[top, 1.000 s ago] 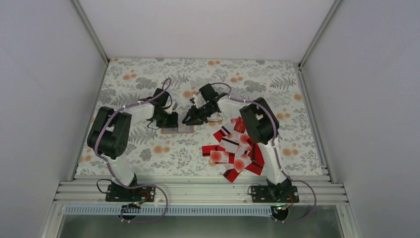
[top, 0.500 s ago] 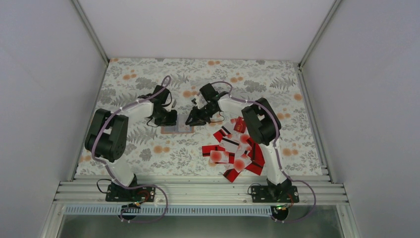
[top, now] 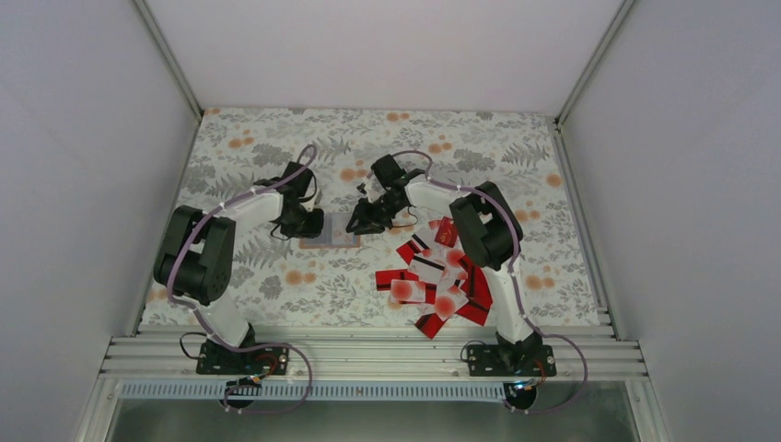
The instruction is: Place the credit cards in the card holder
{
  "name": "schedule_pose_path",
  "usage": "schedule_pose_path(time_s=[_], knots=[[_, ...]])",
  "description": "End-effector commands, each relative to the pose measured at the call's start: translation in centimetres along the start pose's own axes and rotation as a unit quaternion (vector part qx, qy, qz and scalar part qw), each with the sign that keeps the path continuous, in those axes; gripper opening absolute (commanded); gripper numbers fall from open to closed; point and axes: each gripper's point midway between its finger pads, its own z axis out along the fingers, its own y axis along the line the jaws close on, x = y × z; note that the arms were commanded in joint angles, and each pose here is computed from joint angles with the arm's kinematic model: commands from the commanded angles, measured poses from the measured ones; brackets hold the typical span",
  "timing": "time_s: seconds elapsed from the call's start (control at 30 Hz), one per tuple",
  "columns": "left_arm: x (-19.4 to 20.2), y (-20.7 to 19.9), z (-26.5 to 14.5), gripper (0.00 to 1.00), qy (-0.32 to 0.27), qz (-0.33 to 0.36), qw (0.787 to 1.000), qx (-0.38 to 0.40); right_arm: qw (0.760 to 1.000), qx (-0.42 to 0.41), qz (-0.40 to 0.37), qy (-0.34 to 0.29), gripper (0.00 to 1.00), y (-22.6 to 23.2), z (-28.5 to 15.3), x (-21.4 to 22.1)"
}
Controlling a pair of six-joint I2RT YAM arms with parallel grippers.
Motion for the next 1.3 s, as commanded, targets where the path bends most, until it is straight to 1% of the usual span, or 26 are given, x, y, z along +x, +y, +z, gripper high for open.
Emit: schedule_pose_path(time_s=[0.0,0.2,0.37,0.5,0.77,0.97,1.1,1.27], knots=[[1.4,1.6,1.0,0.03,0.017,-0.001,0.999,-0.028,1.000,0.022,0.000,-0.004,0.29,-0.4,-0.3,0.0],[2.6,3.9,0.2,0.03,0.017,-0.023,0.996,-0.087,1.000,0.025,0.012,0.003,0.29,-1.3,0.4,0.2],[3.6,4.8,0.5,0.03,0.025,-0.038,0.994,-0.098,0.999,0.032,0.027,0.009,0.29,-2.2,1.0,0.4],[4.3,4.7,1.2,0.03,0.034,-0.041,0.995,-0.087,0.999,0.024,0.032,0.011,0.29,-2.1,1.2,0.3],[5.0,3.6,2.4,0.03,0.046,-0.033,0.997,-0.046,0.999,-0.026,0.041,0.024,0.30,-0.8,1.9,0.3],[5.5,3.1,2.8,0.03,0.052,-0.029,0.998,-0.028,0.996,-0.057,0.053,0.034,0.30,0.0,2.4,0.3],[5.7,2.8,2.9,0.03,0.054,-0.028,0.998,-0.017,0.994,-0.090,0.045,0.036,0.30,1.4,2.4,-0.1],[5.8,2.4,3.1,0.03,0.055,-0.027,0.998,-0.002,0.993,-0.109,0.031,0.038,0.30,2.7,2.5,-0.5]])
